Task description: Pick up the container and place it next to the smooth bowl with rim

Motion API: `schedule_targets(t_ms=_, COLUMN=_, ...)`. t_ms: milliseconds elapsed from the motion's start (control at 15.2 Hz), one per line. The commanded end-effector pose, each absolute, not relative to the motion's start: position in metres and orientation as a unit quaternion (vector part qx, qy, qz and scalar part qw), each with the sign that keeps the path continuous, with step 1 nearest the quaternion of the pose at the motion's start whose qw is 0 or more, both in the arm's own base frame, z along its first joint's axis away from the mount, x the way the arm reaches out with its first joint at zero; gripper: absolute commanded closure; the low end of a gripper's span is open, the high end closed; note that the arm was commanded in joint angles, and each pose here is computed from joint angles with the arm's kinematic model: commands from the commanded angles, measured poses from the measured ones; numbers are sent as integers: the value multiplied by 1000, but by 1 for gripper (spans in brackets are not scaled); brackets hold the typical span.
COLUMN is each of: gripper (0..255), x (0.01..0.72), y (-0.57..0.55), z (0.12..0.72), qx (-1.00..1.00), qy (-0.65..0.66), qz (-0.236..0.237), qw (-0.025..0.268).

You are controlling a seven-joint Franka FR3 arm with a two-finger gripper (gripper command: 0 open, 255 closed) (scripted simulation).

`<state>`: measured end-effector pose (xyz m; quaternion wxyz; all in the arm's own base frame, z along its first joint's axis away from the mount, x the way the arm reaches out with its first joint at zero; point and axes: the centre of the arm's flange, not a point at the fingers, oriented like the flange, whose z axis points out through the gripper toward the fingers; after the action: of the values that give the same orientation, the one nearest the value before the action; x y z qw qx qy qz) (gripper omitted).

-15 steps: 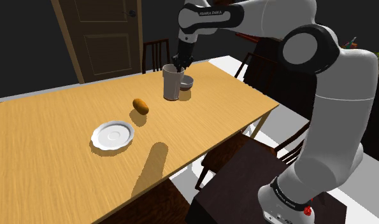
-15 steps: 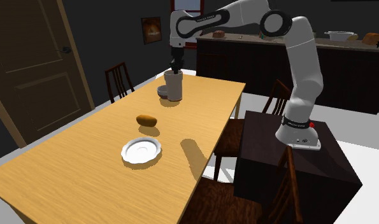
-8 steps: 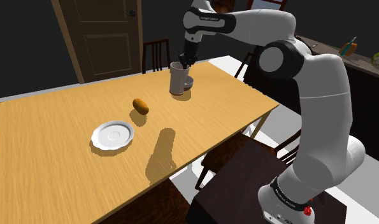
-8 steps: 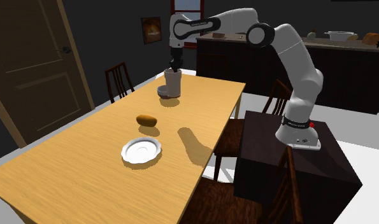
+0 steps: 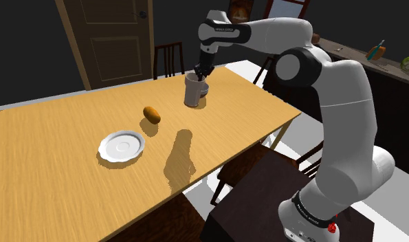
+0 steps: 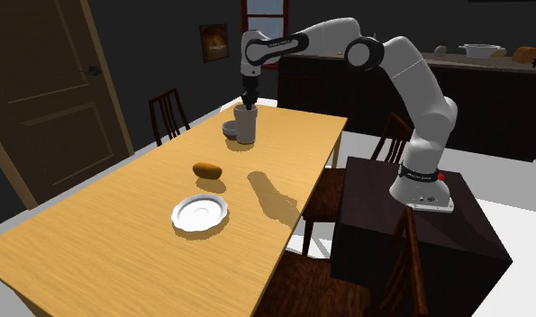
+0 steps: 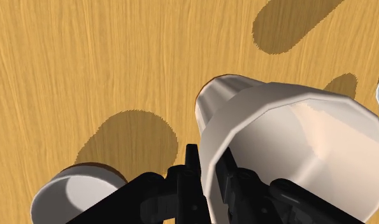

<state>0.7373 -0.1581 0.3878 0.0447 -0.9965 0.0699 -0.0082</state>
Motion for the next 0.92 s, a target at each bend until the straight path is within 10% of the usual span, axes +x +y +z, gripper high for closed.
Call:
schedule_targets(t_ms=0, gripper=255, x=738, y=-158, z=378, qx=-997, qy=70, qz=-9, qw=45)
schedule_targets(t_ms=858, gripper=255, x=738, y=-158, z=309, qx=-997, qy=70, qz=-9, qw=45)
